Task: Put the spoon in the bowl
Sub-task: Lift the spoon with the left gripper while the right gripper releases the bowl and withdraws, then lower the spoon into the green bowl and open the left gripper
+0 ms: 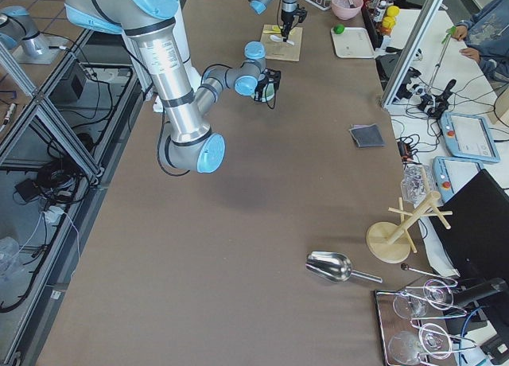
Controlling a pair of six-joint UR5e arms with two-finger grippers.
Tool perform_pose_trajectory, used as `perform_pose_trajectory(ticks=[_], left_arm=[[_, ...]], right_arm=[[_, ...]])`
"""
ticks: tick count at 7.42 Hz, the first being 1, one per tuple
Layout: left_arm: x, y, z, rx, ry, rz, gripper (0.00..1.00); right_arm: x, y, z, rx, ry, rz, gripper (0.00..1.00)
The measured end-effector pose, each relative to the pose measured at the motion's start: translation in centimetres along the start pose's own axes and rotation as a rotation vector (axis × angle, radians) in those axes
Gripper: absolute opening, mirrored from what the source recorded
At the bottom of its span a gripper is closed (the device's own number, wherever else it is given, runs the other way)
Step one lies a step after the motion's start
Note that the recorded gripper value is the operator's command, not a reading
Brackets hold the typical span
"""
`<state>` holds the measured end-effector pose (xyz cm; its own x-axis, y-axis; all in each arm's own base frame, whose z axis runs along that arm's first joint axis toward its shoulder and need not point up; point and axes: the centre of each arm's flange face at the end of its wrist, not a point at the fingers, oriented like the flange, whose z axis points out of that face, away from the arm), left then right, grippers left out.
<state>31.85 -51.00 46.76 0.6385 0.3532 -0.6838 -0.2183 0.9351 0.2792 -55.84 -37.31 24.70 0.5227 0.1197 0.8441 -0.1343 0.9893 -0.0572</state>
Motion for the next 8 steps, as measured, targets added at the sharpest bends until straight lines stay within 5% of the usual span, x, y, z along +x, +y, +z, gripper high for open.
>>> perform_pose_trajectory(ticks=[3,5,7,8], left_arm=[[11.2,-5.2,-4.9,0.062,0.157,-0.07,0.0],[21.7,-6.8,-6.1,0.058,0.255,-0.129,0.0],[31.2,-5.7,-5.3,0.075,0.286,-0.168,0.0],[34.7,-4.6,-4.6,0.083,0.292,-0.168,0.57]], right_arm=[[-0.7,-1.5,-0.4,0.009,-0.006,0.035,1.0],[5.9,-6.7,-5.7,-0.006,-0.018,0.06,1.0],[16.4,-11.5,-11.3,-0.031,-0.002,0.006,1.0],[20.3,-12.8,-12.7,-0.032,0.016,-0.01,1.0]])
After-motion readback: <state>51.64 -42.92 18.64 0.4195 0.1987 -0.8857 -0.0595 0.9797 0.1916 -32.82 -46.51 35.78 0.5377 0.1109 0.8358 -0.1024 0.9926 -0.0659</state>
